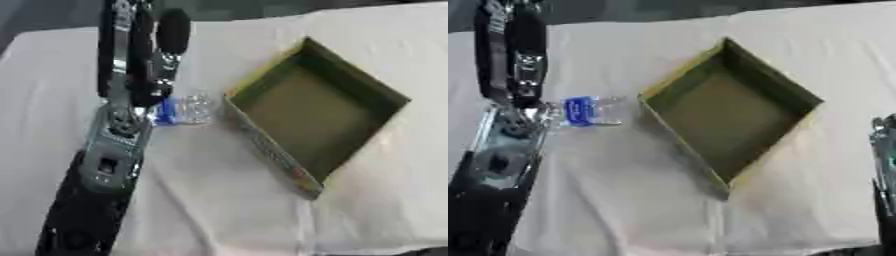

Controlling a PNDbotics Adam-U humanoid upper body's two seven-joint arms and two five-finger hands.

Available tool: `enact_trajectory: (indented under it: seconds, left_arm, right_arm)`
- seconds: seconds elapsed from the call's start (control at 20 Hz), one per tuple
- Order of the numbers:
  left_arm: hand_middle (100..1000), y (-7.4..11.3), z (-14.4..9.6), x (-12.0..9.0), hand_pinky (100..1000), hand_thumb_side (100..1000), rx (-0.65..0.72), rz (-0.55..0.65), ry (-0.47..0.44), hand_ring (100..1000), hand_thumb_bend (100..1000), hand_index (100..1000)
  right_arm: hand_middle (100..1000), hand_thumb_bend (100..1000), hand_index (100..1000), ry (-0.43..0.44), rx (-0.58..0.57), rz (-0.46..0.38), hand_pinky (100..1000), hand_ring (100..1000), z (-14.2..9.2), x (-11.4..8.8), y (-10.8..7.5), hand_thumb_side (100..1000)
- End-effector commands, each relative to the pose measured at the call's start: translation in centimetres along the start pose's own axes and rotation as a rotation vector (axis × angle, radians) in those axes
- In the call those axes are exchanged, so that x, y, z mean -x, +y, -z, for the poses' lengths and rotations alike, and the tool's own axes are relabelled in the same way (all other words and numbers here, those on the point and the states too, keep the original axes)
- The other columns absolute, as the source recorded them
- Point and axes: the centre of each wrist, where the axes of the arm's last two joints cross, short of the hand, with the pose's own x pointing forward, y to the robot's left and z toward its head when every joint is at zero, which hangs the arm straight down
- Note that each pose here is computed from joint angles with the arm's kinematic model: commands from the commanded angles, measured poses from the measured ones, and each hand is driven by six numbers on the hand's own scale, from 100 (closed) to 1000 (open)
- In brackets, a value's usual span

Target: Pick up objects on the table and place them in the box.

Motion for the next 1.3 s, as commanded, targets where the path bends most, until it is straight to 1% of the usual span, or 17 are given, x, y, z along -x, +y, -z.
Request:
enact_trajectory:
  seconds: [0.05, 0.2, 0.3, 0.35, 0.45, 0.5, 0.55, 0.6, 0.65, 0.7, 0.75, 0.8, 0.95, 1.0, 1.05, 1.2, 1.3]
  left_arm:
    - [891, 0.5, 0.3, -0.1, 813, 867, 0.008, 0.018, -0.013, 805, 364, 931]
    - [893, 0.8, 0.2, 0.0, 812, 828, 0.027, 0.035, -0.008, 799, 433, 933]
    - [887, 1.4, 0.2, 0.1, 787, 794, 0.063, 0.064, 0.001, 784, 479, 934]
    - [886, 1.8, 0.2, 0.2, 762, 780, 0.09, 0.08, 0.014, 767, 525, 947]
    - [887, 2.7, 0.1, 0.4, 747, 765, 0.194, 0.113, 0.065, 751, 595, 960]
    - [891, 3.4, 0.2, 0.5, 752, 740, 0.259, 0.134, 0.089, 757, 658, 964]
    - [891, 4.1, 0.3, 0.5, 753, 729, 0.335, 0.156, 0.114, 758, 679, 965]
    - [884, 4.7, 0.4, 0.6, 753, 650, 0.405, 0.166, 0.134, 756, 776, 965]
    - [887, 5.4, 0.6, 0.6, 753, 679, 0.467, 0.162, 0.152, 757, 743, 964]
    - [880, 5.9, 0.8, 0.7, 764, 541, 0.514, 0.156, 0.166, 757, 886, 962]
    - [880, 6.5, 1.0, 0.7, 763, 550, 0.567, 0.156, 0.18, 757, 877, 962]
    - [896, 7.2, 1.2, 0.7, 792, 489, 0.637, 0.16, 0.194, 774, 931, 975]
    - [921, 8.7, 2.3, 0.6, 832, 467, 0.862, 0.184, 0.217, 815, 936, 997]
    - [935, 9.2, 2.7, 0.5, 846, 472, 0.942, 0.192, 0.222, 833, 910, 1000]
    - [932, 9.6, 3.1, 0.5, 844, 465, 1.011, 0.193, 0.228, 830, 928, 1000]
    - [932, 10.5, 4.2, 0.6, 826, 400, 1.126, 0.172, 0.25, 829, 929, 998]
    - [929, 11.0, 4.7, 0.8, 817, 391, 1.163, 0.147, 0.266, 825, 923, 995]
  right_arm:
    - [796, 100, 861, -0.012, -0.005, -0.005, 707, 794, 0.2, -0.1, -0.3, 1000]
    - [795, 100, 861, -0.008, -0.006, -0.006, 707, 793, 0.1, -0.1, -0.3, 1000]
    - [794, 100, 861, -0.006, -0.007, -0.007, 707, 792, 0.1, -0.1, -0.3, 1000]
    - [793, 100, 861, -0.005, -0.008, -0.007, 707, 792, 0.1, -0.1, -0.3, 1000]
    - [792, 100, 861, -0.002, -0.01, -0.007, 707, 792, 0.0, -0.1, -0.3, 1000]
    - [791, 100, 861, -0.001, -0.013, -0.008, 707, 791, 0.0, -0.1, -0.3, 1000]
    - [791, 100, 861, 0.001, -0.014, -0.007, 707, 791, -0.1, -0.1, -0.3, 1000]
    - [790, 100, 862, 0.003, -0.016, -0.007, 707, 790, -0.1, -0.1, -0.2, 1000]
    - [790, 100, 862, 0.005, -0.018, -0.006, 707, 790, -0.1, -0.1, -0.2, 1000]
    - [789, 100, 862, 0.006, -0.02, -0.006, 706, 790, -0.2, -0.1, -0.2, 1000]
    - [789, 100, 862, 0.008, -0.022, -0.006, 706, 790, -0.2, -0.1, -0.2, 1000]
    - [788, 100, 862, 0.009, -0.025, -0.005, 706, 789, -0.2, -0.1, -0.2, 1000]
    - [787, 100, 862, 0.013, -0.029, -0.005, 706, 788, -0.3, -0.1, -0.2, 1000]
    - [786, 100, 862, 0.015, -0.03, -0.005, 705, 788, -0.3, -0.1, -0.2, 1000]
    - [787, 100, 862, 0.017, -0.031, -0.005, 705, 788, -0.3, -0.1, -0.2, 1000]
    - [784, 100, 861, 0.024, -0.034, -0.004, 706, 786, -0.5, -0.1, -0.2, 1000]
    - [783, 100, 861, 0.027, -0.036, -0.004, 705, 786, -0.6, -0.1, -0.2, 1000]
